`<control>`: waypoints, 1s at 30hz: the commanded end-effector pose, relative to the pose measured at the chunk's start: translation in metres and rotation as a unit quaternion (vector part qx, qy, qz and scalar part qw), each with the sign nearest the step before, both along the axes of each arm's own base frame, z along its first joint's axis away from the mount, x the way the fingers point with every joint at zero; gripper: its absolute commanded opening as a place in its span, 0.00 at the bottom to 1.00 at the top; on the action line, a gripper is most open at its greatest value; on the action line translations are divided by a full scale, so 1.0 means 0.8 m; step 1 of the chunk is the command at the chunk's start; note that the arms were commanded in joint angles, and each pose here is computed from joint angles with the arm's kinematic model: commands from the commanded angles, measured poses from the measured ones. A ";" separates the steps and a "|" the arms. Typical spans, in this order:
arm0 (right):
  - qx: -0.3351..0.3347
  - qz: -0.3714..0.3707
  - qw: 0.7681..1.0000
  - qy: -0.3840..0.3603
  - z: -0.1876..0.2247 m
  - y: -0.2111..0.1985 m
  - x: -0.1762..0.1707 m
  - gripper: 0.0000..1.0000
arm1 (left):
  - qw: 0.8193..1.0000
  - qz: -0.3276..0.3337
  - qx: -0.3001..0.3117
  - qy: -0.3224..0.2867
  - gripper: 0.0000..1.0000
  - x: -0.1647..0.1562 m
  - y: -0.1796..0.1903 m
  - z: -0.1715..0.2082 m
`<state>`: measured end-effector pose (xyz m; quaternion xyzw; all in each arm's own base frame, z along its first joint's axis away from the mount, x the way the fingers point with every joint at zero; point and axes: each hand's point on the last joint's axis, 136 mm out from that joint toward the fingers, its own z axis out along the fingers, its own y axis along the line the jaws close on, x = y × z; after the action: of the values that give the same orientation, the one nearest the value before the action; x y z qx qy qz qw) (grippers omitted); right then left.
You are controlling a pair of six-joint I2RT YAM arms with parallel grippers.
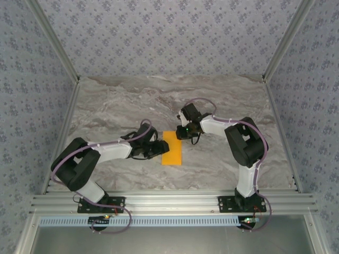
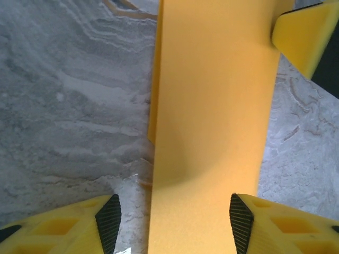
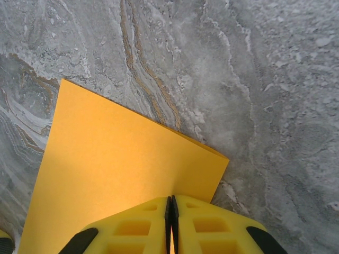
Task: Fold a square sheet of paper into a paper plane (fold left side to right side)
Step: Third fold the triangle at the center of the table.
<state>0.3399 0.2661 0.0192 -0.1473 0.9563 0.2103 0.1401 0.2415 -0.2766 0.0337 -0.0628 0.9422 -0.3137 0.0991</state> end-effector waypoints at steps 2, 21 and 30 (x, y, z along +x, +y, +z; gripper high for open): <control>-0.035 0.005 0.999 0.038 -0.032 -0.015 -0.018 0.11 | 1.000 -0.018 -0.017 -0.004 0.57 0.007 -0.016 0.004; -0.032 0.006 0.999 0.038 -0.030 -0.013 -0.017 0.12 | 1.000 -0.014 -0.021 -0.014 0.34 0.006 -0.011 0.014; -0.030 0.006 0.999 0.038 -0.030 -0.012 -0.017 0.13 | 1.000 -0.006 -0.015 -0.015 0.30 0.002 -0.004 0.015</control>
<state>0.3395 0.2667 0.0194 -0.1477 0.9559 0.2122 0.1393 0.2454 -0.2839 0.0401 -0.0541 0.9365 -0.3312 0.1017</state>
